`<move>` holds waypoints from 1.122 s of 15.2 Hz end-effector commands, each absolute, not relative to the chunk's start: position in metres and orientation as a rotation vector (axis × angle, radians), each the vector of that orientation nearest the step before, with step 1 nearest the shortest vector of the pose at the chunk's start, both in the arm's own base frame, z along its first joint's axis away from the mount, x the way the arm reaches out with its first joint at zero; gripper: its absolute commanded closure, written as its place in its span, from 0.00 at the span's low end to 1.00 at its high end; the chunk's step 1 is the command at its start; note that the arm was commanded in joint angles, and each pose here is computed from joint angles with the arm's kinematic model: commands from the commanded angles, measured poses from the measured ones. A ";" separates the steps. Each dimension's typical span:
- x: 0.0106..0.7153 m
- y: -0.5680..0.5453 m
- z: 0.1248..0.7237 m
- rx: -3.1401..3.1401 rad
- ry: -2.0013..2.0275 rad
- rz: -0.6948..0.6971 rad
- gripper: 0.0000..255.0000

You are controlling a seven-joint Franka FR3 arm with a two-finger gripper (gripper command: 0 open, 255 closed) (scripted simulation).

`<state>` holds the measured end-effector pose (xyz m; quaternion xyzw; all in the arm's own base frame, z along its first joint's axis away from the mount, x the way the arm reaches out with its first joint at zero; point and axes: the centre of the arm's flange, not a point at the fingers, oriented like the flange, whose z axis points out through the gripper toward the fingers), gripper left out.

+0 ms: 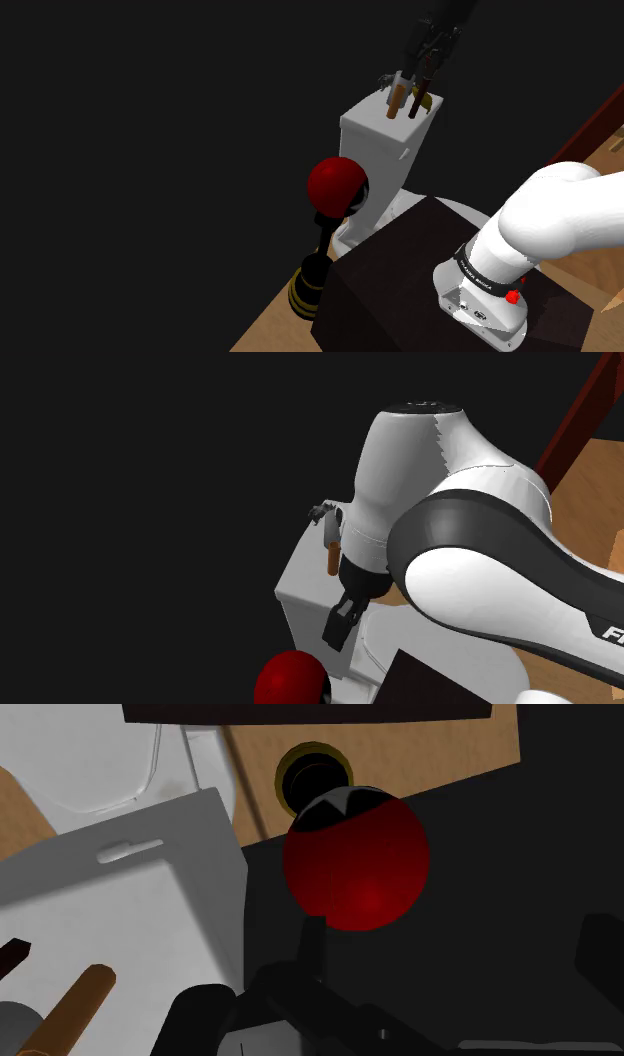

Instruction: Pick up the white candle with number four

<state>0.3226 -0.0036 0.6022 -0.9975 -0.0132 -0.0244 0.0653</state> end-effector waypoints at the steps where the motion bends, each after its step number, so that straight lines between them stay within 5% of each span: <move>1: 0.323 -0.004 0.602 -3.010 -0.040 -0.074 0.00; 17: 0.410 -0.165 0.539 -3.105 -0.126 -0.168 0.00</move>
